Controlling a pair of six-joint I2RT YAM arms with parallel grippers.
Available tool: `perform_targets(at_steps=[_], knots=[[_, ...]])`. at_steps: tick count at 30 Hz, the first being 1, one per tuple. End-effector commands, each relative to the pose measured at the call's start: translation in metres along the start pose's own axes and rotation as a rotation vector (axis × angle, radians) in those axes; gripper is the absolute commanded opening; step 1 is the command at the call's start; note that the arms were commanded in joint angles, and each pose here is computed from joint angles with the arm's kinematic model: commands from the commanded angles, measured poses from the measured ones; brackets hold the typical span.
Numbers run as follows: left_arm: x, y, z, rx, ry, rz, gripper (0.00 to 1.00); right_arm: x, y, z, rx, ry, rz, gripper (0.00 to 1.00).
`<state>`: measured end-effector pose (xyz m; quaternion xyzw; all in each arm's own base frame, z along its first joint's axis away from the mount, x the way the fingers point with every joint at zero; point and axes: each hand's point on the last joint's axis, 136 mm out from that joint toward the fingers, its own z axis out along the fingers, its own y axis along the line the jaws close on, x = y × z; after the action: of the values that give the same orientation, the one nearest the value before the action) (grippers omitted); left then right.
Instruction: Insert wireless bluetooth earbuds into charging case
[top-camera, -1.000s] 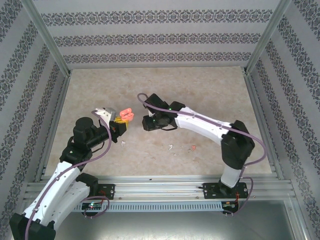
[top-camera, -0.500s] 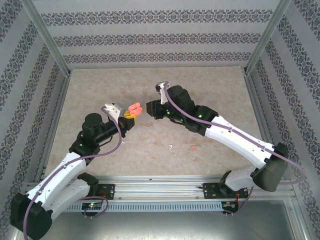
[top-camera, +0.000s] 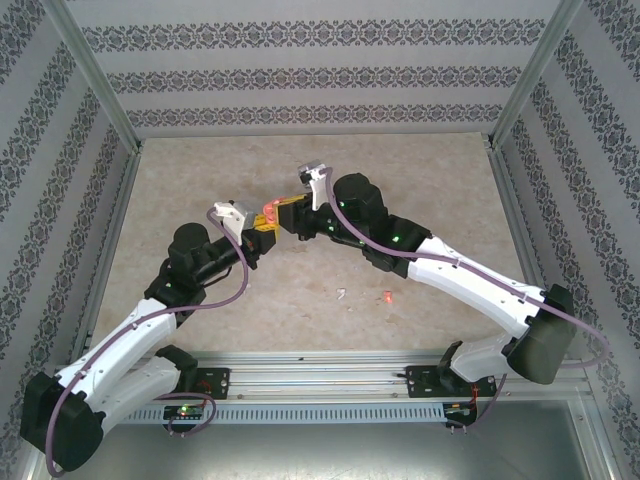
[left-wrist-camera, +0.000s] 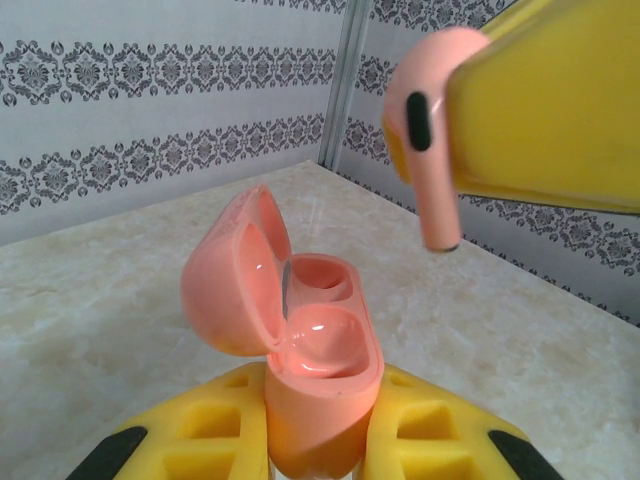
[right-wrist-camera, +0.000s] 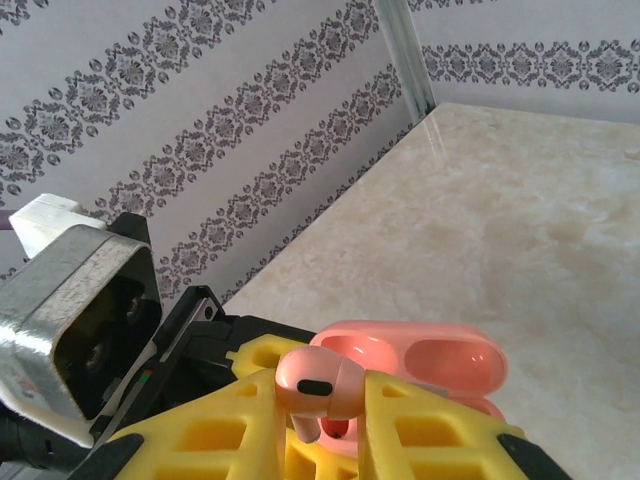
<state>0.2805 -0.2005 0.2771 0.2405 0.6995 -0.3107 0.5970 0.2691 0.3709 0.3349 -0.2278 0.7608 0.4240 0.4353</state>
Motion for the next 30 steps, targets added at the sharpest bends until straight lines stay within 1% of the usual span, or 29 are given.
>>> perform_targets(at_steps=[1,17,30], knots=[[-0.032,-0.009,-0.002,0.018,-0.096,0.043,0.00,-0.001,0.010,0.006,-0.052,-0.013,-0.043,0.21],[-0.038,-0.011,0.001,0.020,-0.117,0.016,0.00,0.018,0.001,0.017,-0.033,0.012,-0.078,0.21],[-0.043,-0.011,0.002,0.015,-0.142,-0.002,0.00,0.024,-0.010,0.018,0.005,-0.009,-0.065,0.21]])
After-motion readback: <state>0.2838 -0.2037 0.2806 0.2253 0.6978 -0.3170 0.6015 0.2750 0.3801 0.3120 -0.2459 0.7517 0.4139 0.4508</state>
